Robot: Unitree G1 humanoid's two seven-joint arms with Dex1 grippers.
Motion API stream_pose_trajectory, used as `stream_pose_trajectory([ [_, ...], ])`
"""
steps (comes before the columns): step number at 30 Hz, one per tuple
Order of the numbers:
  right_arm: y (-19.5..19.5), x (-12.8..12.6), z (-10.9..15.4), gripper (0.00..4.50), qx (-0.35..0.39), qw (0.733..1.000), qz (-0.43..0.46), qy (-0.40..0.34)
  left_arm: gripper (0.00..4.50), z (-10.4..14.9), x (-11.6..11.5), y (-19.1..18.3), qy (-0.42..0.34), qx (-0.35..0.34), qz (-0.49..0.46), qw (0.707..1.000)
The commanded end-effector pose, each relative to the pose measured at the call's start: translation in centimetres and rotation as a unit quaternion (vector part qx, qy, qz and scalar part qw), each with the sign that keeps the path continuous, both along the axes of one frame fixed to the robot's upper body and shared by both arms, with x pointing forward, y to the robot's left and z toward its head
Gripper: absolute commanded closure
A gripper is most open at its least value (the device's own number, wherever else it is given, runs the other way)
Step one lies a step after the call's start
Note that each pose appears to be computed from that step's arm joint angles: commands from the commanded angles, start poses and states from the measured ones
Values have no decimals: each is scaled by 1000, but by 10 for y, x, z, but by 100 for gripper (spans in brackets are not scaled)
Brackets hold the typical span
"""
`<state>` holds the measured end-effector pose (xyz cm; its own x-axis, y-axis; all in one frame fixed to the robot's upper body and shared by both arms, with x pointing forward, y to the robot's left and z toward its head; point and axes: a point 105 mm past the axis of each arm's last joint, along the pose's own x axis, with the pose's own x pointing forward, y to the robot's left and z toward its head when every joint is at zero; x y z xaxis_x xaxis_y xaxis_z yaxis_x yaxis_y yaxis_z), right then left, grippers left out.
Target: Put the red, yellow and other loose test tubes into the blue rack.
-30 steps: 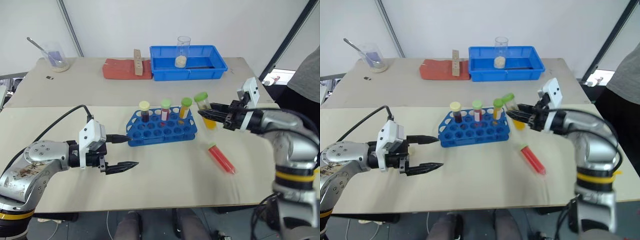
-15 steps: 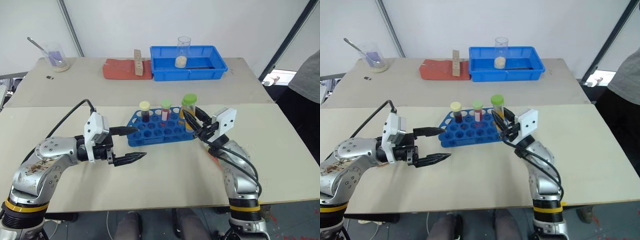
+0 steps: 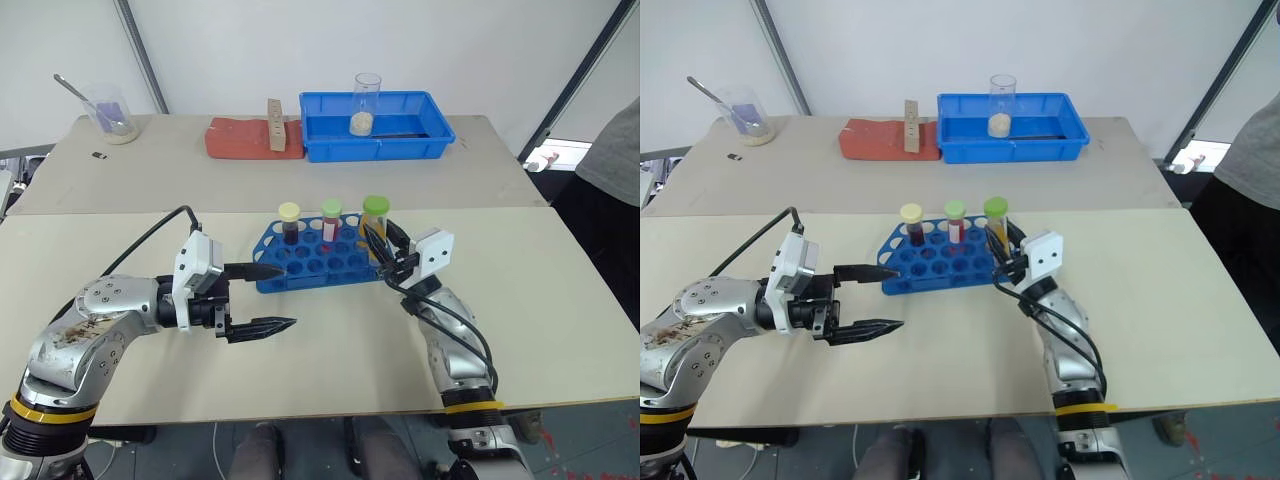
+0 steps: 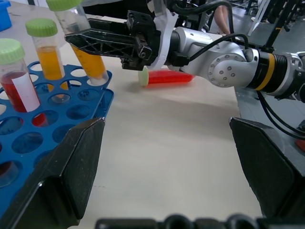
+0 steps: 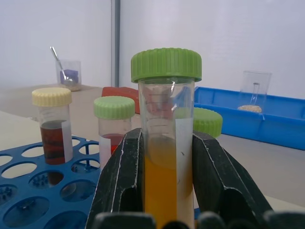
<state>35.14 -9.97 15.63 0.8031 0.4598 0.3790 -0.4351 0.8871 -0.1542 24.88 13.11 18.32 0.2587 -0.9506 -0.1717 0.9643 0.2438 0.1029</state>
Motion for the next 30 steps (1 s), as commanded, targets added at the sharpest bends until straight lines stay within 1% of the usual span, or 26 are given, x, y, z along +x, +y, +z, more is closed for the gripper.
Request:
stream_pose_trajectory([
  [1, 5, -1, 9, 352, 7, 1000, -4, -27, 0, 7, 0, -2, -15, -11, -5, 1000],
  [9, 9, -2, 2, 352, 24, 999, -18, -25, 0, 11, 5, -8, -18, -30, 0, 999],
  [19, 3, -6, -5, 352, 71, 995, -63, -13, 0, 20, 11, -24, -19, -64, 13, 998],
  [24, 12, -11, -10, 352, 56, 997, -56, -16, 0, 22, 13, -29, -19, -67, 13, 998],
  [27, 9, -16, -10, 352, 60, 997, -49, -14, 0, 23, 14, -31, -19, -67, 13, 997],
  [28, 6, -17, -12, 249, 54, 997, -49, -6, 0, 23, 14, -32, -19, -68, 14, 997],
  [30, -1, -19, -16, 183, 40, 998, -54, 10, 0, 23, 14, -34, -21, -69, 16, 997],
])
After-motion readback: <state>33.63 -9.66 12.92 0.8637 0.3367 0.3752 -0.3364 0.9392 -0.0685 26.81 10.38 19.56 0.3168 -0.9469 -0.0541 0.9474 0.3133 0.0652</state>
